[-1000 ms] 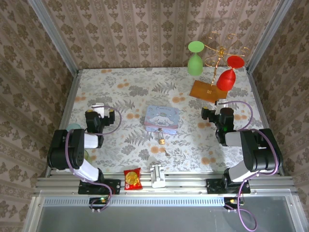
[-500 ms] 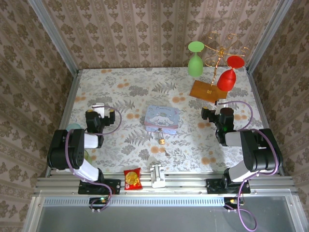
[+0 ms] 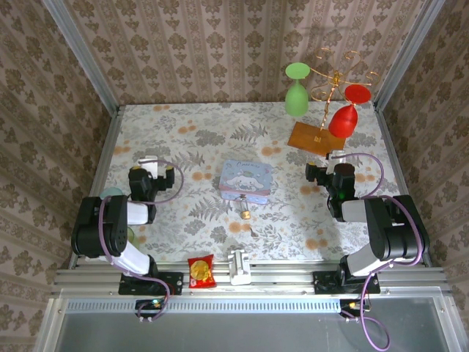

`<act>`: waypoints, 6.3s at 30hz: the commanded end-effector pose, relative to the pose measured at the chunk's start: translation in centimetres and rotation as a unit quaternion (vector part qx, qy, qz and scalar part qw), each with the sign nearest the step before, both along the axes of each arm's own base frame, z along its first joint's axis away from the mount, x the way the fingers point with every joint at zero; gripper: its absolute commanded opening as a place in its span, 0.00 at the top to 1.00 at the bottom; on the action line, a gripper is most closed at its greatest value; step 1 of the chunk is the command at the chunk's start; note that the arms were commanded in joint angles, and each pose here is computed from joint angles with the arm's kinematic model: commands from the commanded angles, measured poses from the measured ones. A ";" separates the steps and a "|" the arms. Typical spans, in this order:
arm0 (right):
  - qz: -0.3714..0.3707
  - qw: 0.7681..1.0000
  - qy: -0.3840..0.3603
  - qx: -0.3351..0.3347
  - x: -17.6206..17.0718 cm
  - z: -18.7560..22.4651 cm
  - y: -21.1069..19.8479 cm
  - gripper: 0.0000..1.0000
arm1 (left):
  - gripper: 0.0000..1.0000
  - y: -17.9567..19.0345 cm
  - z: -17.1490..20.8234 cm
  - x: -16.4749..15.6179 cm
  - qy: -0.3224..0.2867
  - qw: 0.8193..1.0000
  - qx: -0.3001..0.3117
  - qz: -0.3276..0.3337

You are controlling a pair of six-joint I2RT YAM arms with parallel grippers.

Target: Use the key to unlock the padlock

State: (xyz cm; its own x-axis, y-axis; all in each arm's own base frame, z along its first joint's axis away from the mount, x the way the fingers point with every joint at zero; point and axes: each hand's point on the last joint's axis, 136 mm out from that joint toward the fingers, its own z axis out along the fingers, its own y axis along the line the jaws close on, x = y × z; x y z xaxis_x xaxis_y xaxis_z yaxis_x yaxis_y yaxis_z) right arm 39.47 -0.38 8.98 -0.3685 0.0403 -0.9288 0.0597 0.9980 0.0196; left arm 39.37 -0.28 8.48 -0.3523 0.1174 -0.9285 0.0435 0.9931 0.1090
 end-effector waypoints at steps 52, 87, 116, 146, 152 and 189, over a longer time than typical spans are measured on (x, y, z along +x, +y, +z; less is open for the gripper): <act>0.152 0.906 0.374 0.124 -20.7 -4.1 24.6 0.52 | 0.00 -28.1 1.8 -19.5 0.224 0.897 -0.296 -0.240; 0.066 0.890 0.434 0.122 -21.7 -7.9 26.7 0.63 | 0.00 -22.8 1.4 -20.5 0.181 0.914 -0.308 -0.192; 0.147 0.892 0.428 0.011 -21.4 -8.0 26.3 0.99 | 0.00 -23.8 0.5 -20.0 0.186 0.914 -0.306 -0.192; 0.246 0.914 0.154 0.283 -15.3 8.6 27.1 1.00 | 0.05 -28.2 8.1 -17.7 0.127 0.711 -0.681 -0.121; 0.273 0.908 0.096 0.303 -14.4 10.9 28.1 1.00 | 0.03 -30.4 10.1 -17.0 0.147 0.654 -0.732 -0.121; 0.324 0.884 0.067 0.331 -13.5 8.8 31.3 1.00 | 0.33 -27.3 11.0 -17.0 0.132 0.668 -0.725 -0.102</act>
